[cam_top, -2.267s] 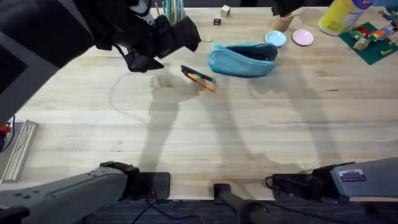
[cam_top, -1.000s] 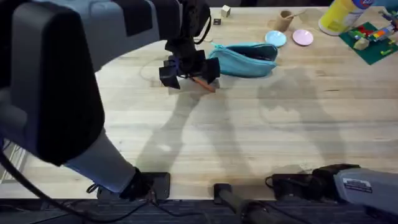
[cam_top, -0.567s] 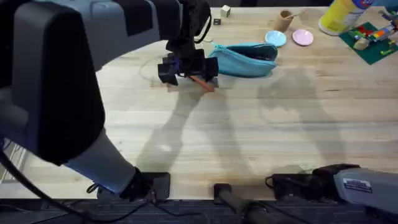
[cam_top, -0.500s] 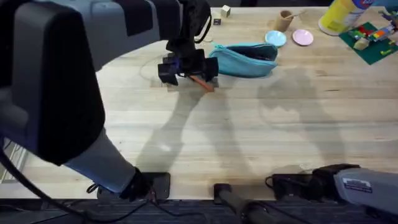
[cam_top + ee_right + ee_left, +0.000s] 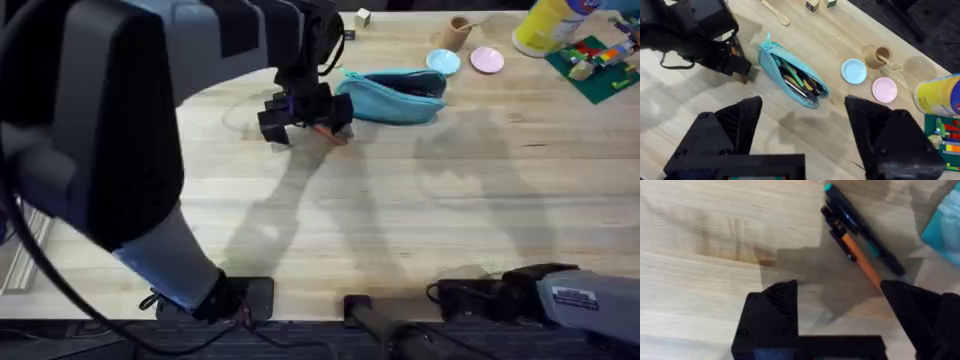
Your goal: Unzip the bag, pick up the pens from the table one at a time and place them inside, then zip the bag closed.
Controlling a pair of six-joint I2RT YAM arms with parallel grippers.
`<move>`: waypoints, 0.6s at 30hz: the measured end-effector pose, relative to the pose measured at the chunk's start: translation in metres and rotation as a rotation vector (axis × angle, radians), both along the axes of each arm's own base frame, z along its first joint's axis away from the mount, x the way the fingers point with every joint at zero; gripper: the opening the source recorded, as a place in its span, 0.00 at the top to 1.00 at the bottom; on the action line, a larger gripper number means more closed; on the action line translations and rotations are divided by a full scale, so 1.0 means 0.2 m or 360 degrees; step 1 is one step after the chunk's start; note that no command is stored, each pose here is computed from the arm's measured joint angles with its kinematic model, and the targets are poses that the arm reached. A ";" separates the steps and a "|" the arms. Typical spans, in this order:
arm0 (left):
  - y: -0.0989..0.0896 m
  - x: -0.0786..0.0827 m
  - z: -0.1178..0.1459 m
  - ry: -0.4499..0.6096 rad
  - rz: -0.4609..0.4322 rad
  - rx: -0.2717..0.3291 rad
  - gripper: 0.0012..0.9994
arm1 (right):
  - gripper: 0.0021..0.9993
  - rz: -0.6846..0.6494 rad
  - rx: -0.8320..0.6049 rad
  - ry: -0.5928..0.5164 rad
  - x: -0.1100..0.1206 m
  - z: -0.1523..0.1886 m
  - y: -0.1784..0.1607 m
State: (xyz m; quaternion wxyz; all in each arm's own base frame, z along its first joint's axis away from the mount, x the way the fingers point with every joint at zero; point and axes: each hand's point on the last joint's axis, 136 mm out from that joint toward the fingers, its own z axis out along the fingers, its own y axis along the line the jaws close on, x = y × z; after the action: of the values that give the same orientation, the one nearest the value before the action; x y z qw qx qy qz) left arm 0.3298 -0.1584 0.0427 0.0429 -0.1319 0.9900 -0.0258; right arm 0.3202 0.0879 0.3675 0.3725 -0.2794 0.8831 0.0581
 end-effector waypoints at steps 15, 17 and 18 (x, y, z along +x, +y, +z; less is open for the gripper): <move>-0.01 0.03 -0.05 0.0034 0.0011 0.0026 0.00 | 0.00 -0.0004 -0.0005 0.0000 0.00 0.00 0.00; -0.01 0.03 -0.05 0.0034 0.0013 0.0026 0.00 | 0.00 -0.0004 -0.0006 0.0000 0.00 0.00 0.00; -0.01 0.03 -0.05 0.0034 0.0014 0.0026 0.00 | 0.00 -0.0005 -0.0006 -0.0001 0.00 0.00 0.00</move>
State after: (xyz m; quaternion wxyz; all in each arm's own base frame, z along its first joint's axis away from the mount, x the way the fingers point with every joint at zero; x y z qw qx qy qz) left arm 0.3348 -0.1610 0.0332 0.0334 -0.1362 0.9900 -0.0160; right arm 0.3204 0.0871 0.3673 0.3723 -0.2788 0.8835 0.0559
